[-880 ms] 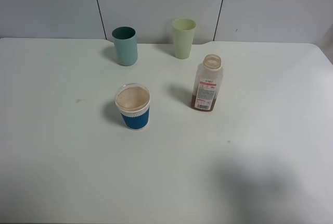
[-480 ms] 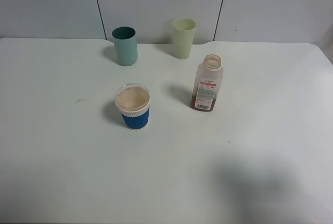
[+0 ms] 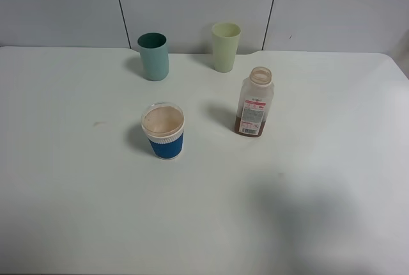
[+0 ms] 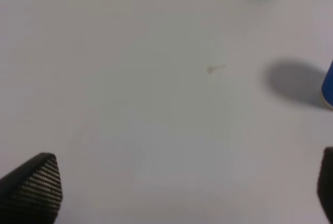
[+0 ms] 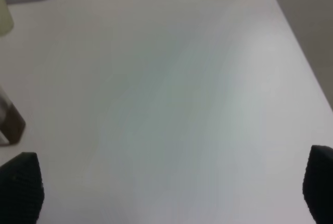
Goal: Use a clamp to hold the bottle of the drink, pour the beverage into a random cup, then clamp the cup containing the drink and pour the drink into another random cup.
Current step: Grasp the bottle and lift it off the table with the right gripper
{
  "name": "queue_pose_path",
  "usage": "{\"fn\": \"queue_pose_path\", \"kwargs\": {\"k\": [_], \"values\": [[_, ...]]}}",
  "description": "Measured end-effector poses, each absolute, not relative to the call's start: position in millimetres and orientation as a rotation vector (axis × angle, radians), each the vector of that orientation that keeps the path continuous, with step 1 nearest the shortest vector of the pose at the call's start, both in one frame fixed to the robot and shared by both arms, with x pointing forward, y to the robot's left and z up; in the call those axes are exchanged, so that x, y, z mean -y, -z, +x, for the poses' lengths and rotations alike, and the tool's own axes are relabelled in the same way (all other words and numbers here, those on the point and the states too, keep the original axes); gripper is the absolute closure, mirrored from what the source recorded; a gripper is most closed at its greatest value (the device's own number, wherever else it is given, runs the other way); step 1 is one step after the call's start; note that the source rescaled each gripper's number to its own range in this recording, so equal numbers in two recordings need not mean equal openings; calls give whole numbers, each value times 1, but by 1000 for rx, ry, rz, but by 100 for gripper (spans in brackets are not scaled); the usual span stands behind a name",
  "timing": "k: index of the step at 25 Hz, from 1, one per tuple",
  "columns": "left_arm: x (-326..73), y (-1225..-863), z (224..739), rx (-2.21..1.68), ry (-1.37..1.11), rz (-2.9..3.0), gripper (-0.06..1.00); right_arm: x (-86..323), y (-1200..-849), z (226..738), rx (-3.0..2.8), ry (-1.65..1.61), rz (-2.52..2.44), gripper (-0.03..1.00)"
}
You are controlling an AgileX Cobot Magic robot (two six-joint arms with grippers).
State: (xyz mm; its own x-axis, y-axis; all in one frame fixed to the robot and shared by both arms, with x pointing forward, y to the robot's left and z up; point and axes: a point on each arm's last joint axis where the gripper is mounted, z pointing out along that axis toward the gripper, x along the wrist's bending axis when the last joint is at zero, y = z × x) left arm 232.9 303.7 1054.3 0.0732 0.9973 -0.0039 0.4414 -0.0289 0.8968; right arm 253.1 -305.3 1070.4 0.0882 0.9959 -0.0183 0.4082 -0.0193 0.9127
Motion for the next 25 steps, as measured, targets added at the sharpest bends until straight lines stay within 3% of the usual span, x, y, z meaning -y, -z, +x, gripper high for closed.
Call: {"fn": "queue_pose_path", "kwargs": {"k": [8, 25], "values": [[-304, -1054, 233, -1473, -911, 1581, -6, 305, -1081, 283, -1477, -897, 1476, -3], [-304, -1054, 233, -1473, -911, 1581, -6, 300, -1065, 351, -1789, -658, 1375, -3]]}}
